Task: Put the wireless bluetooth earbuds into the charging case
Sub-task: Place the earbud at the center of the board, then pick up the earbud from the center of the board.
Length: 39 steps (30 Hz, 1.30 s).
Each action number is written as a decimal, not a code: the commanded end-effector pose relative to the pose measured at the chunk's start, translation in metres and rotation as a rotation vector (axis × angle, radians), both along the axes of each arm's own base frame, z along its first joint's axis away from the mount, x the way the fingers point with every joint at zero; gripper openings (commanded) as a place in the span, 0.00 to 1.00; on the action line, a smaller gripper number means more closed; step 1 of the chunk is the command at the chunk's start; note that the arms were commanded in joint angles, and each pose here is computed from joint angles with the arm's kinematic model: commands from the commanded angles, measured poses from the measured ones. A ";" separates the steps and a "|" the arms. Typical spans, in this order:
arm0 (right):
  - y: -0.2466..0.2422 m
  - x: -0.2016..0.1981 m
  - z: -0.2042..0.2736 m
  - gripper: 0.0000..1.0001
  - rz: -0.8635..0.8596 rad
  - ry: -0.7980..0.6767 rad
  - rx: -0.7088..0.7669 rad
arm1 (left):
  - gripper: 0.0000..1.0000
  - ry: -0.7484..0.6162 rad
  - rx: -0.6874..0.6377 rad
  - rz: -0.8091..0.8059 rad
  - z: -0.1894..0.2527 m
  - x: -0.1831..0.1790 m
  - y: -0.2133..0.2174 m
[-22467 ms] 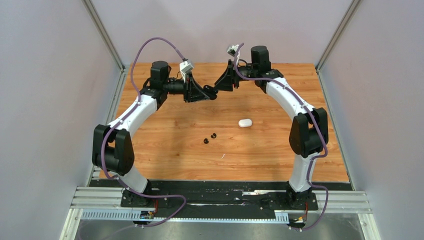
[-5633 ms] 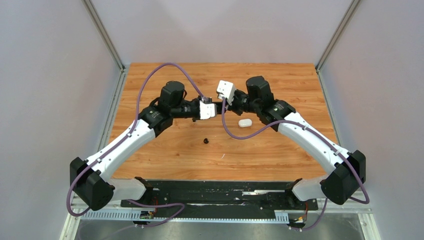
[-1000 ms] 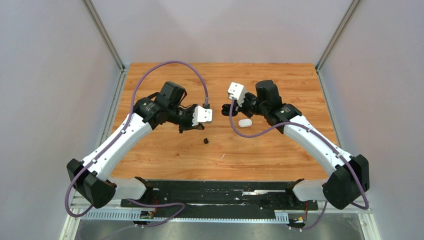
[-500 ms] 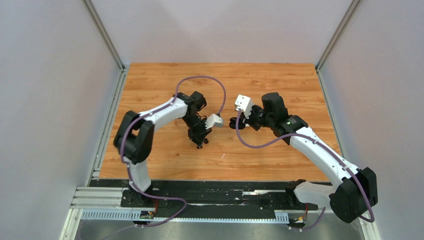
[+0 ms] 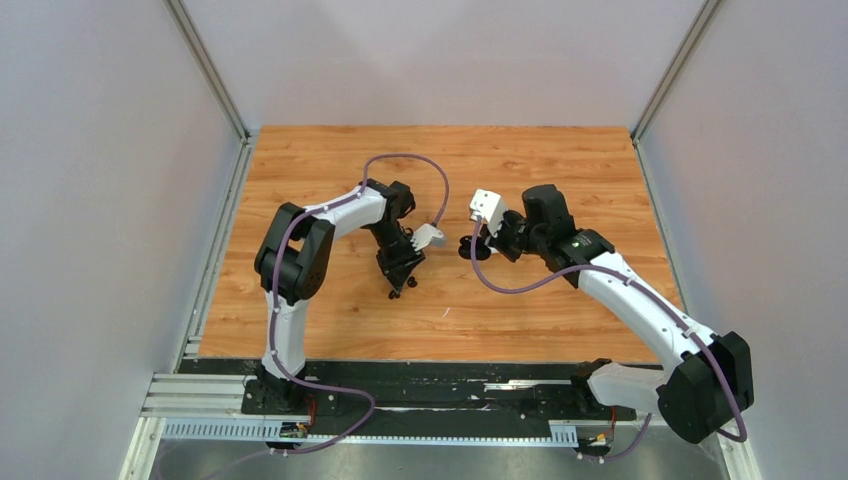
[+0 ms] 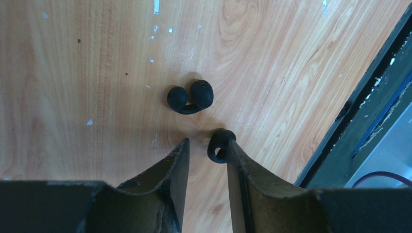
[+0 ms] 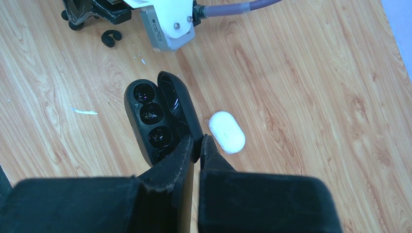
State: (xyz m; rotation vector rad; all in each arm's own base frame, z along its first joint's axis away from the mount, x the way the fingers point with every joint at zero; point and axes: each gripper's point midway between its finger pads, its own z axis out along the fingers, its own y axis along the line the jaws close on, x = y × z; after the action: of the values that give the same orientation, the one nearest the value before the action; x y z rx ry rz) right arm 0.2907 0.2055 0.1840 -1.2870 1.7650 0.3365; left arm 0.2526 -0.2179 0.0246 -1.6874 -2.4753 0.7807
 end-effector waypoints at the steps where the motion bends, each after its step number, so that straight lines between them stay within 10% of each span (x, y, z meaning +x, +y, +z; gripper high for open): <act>1: 0.004 0.010 0.019 0.00 -0.010 -0.021 0.034 | 0.45 -0.006 -0.010 0.045 0.000 0.019 0.002; 39: 0.008 0.013 0.024 0.00 0.009 -0.012 0.056 | 0.40 -0.153 0.006 0.038 -0.006 0.002 0.008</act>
State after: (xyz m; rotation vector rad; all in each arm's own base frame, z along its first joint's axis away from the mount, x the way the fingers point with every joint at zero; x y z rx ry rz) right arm 0.2984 0.2064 0.1837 -1.2815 1.7909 0.3540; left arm 0.2452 -0.2094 0.0225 -1.7310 -2.5448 0.7327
